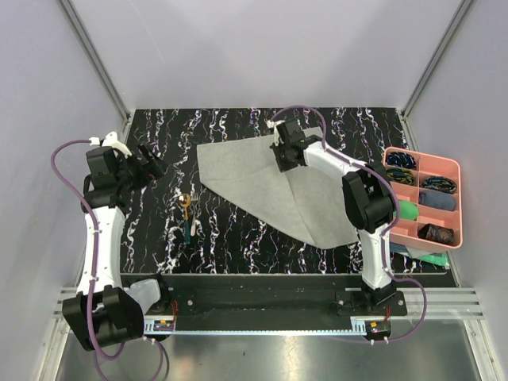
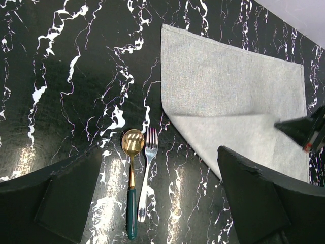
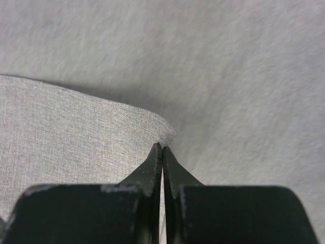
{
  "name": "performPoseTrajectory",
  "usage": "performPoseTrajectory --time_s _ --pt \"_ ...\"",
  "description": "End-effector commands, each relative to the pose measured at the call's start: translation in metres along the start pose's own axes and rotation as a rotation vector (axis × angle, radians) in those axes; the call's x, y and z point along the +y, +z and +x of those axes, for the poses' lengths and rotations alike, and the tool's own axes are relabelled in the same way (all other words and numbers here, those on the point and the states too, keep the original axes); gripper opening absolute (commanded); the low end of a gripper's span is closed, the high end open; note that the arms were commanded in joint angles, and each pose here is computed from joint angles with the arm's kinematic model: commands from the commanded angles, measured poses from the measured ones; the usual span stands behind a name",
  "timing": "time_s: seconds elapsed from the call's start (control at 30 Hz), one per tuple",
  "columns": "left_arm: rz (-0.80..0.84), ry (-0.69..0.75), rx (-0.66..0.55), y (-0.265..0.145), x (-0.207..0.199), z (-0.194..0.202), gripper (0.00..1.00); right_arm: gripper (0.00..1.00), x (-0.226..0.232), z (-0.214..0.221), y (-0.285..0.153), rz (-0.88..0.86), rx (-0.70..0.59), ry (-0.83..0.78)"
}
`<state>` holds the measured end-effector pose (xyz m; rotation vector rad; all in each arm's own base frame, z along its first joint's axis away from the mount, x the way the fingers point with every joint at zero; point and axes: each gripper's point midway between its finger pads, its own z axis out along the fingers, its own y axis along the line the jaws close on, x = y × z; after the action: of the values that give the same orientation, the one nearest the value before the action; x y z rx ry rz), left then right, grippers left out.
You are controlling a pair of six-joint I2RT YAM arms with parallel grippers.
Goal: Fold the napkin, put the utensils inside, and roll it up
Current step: Fold the napkin
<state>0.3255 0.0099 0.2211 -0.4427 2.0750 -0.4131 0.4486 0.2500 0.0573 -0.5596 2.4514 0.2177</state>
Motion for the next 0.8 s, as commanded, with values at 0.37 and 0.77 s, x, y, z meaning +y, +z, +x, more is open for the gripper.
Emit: performPoseTrajectory --time_s 0.37,0.77 --pt "0.049 0.003 -0.007 0.008 -0.004 -0.005 0.99 0.0 -0.127 -0.05 0.04 0.244 -0.079 0.053" --pt "0.055 -0.002 0.01 0.013 -0.003 -0.002 0.99 0.0 -0.186 -0.077 0.055 0.384 -0.118 0.045"
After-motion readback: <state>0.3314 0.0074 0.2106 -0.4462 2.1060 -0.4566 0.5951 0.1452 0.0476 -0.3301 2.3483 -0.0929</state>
